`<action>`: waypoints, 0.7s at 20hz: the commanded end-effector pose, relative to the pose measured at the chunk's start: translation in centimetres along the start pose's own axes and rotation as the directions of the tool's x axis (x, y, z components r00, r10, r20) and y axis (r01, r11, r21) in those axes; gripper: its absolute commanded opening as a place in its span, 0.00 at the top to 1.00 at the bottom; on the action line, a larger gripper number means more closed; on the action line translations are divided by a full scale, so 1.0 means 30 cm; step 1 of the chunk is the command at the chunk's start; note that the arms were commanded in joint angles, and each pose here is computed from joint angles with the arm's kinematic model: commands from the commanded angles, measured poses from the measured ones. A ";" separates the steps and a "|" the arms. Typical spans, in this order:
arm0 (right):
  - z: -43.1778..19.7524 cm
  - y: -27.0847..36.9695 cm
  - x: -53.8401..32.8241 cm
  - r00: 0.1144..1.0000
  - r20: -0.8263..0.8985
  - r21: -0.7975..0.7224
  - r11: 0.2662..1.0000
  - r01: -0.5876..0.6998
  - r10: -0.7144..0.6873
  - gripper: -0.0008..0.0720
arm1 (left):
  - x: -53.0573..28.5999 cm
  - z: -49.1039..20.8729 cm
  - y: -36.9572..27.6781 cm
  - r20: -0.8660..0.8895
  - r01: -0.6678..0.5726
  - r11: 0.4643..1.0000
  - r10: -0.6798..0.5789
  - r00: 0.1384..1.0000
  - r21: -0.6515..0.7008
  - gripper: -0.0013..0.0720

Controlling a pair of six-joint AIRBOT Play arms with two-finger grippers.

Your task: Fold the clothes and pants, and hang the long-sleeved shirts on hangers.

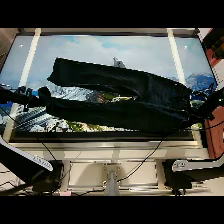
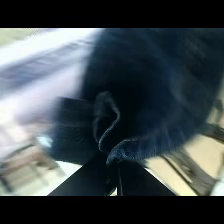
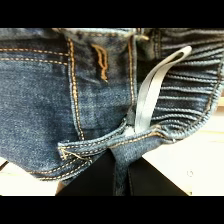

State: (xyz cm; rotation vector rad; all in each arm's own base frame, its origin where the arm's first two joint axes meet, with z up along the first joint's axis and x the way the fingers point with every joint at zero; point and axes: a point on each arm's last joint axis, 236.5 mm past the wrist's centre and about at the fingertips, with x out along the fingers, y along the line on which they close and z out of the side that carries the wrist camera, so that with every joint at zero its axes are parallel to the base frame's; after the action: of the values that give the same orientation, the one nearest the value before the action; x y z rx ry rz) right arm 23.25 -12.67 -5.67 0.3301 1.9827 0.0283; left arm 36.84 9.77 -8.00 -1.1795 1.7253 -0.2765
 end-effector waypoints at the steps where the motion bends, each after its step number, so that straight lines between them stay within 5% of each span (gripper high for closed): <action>1: 0.018 -0.006 -0.002 1.000 0.024 0.001 1.000 0.007 -0.007 0.93 | -0.042 -0.001 0.178 0.008 -0.271 0.962 0.270 0.963 0.027 0.93; 3: 0.021 -0.007 -0.002 1.000 0.028 0.001 1.000 0.008 -0.008 0.93 | -0.105 -0.010 0.183 0.047 -0.388 0.906 0.386 0.921 0.167 0.93; 6: 0.008 -0.003 -0.001 1.000 0.011 0.000 1.000 0.003 -0.003 0.93 | -0.183 -0.057 0.054 0.144 -0.418 0.791 0.398 0.906 0.446 0.93; 10: -0.108 0.033 -0.011 0.990 -0.134 -0.058 0.997 -0.049 0.041 0.93 | -0.352 -0.160 -0.010 0.280 -0.474 0.763 0.385 0.880 0.439 0.93; 14: -0.067 0.022 -0.073 0.998 -0.063 -0.076 0.997 -0.023 0.018 0.93 | -0.544 -0.220 -0.029 0.448 -0.545 0.771 0.380 0.809 0.329 0.93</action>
State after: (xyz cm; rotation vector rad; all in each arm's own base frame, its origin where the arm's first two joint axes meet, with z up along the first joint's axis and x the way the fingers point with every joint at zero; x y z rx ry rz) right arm 22.01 -11.98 -3.79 0.3214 2.0455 0.1170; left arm 33.25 17.85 2.27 -0.4254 1.5470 -0.2339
